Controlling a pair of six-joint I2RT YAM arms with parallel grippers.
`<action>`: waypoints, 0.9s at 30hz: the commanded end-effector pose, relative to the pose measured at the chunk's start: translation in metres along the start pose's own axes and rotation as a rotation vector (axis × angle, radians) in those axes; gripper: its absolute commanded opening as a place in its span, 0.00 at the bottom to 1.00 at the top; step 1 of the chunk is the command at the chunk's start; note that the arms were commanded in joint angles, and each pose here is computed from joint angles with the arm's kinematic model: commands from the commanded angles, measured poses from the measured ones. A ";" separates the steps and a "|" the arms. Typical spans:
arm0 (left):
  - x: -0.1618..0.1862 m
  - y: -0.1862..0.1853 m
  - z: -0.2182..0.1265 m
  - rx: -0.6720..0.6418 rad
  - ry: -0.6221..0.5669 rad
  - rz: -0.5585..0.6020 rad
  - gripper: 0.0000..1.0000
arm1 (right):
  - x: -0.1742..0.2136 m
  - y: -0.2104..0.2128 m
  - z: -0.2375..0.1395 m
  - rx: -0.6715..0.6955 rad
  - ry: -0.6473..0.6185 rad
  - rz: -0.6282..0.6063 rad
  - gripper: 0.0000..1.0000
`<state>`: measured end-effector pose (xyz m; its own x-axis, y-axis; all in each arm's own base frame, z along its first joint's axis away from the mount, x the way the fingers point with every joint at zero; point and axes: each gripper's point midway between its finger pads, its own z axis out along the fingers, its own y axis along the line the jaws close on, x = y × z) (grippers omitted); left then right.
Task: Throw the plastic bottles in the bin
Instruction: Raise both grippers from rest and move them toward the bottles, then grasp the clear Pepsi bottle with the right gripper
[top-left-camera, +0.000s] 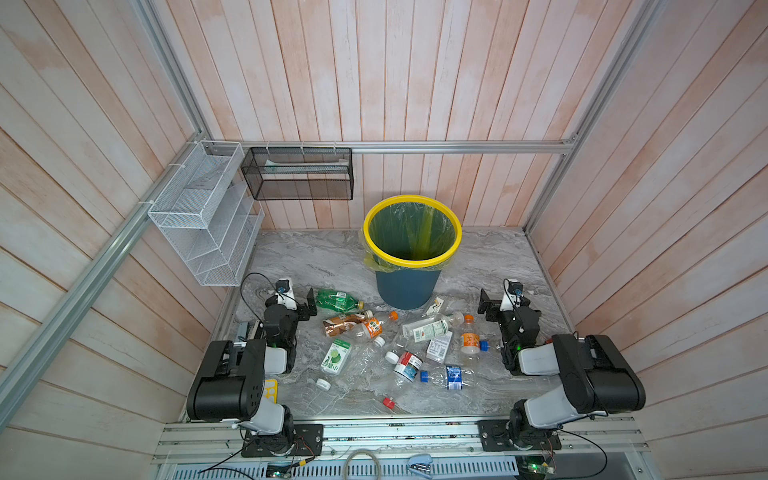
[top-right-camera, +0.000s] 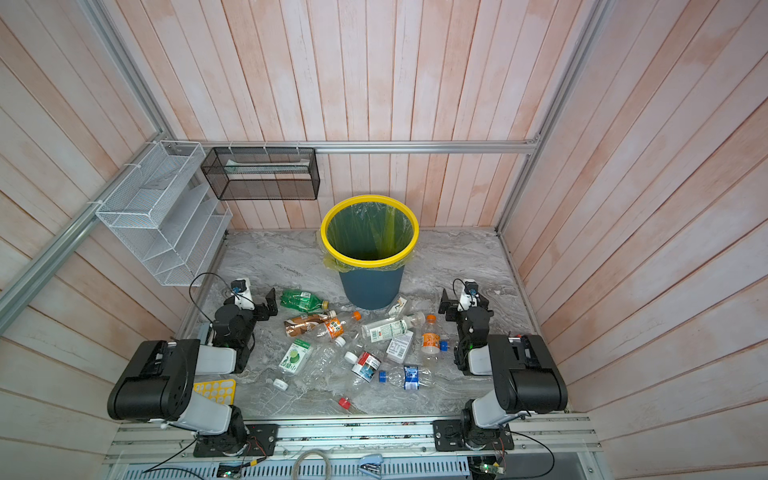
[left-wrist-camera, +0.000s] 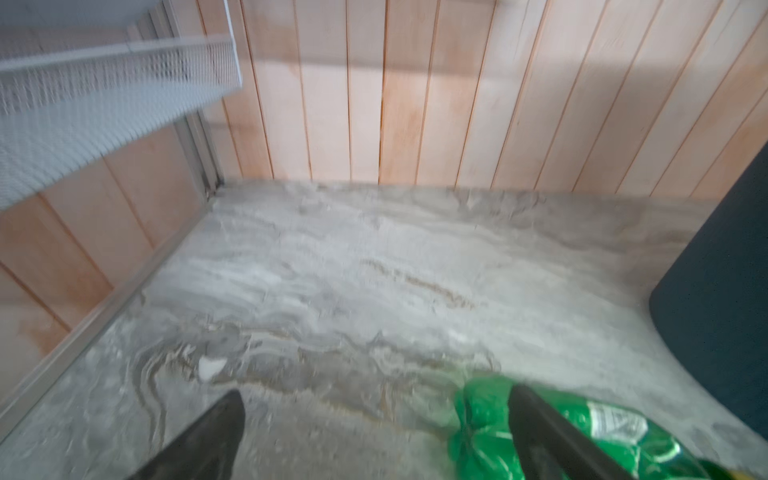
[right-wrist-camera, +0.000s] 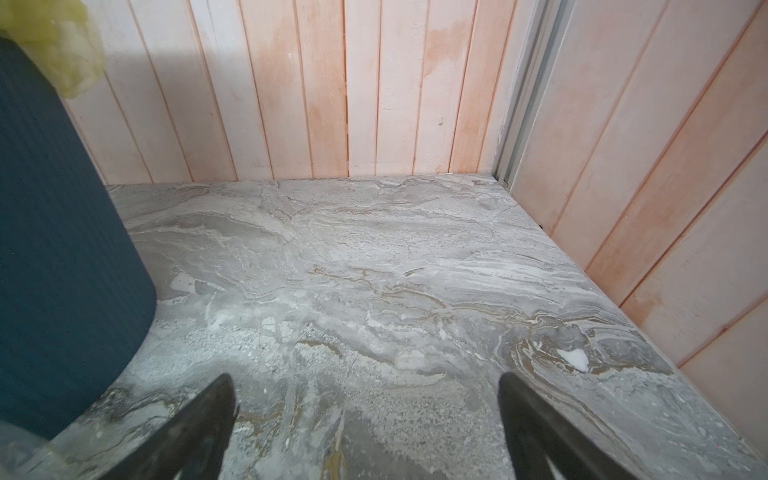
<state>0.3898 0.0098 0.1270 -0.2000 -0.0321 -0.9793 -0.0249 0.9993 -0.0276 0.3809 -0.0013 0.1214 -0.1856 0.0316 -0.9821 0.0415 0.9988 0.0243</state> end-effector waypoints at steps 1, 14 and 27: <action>-0.047 0.005 -0.001 -0.040 -0.024 -0.040 1.00 | -0.022 -0.014 0.022 0.095 0.127 0.065 0.94; -0.094 -0.039 -0.043 0.008 -0.067 -0.122 1.00 | -0.026 -0.042 -0.062 0.376 0.396 0.496 1.00; -0.075 -0.075 -0.068 0.085 -0.032 -0.088 1.00 | 0.031 -0.034 -0.155 0.475 0.593 0.794 1.00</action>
<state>0.3447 -0.0635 0.2229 -0.1473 -0.1335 -0.9800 0.0566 0.9881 -0.1431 0.2626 -0.0329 0.1617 -0.3288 0.7221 -0.6086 0.5922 0.6596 0.4628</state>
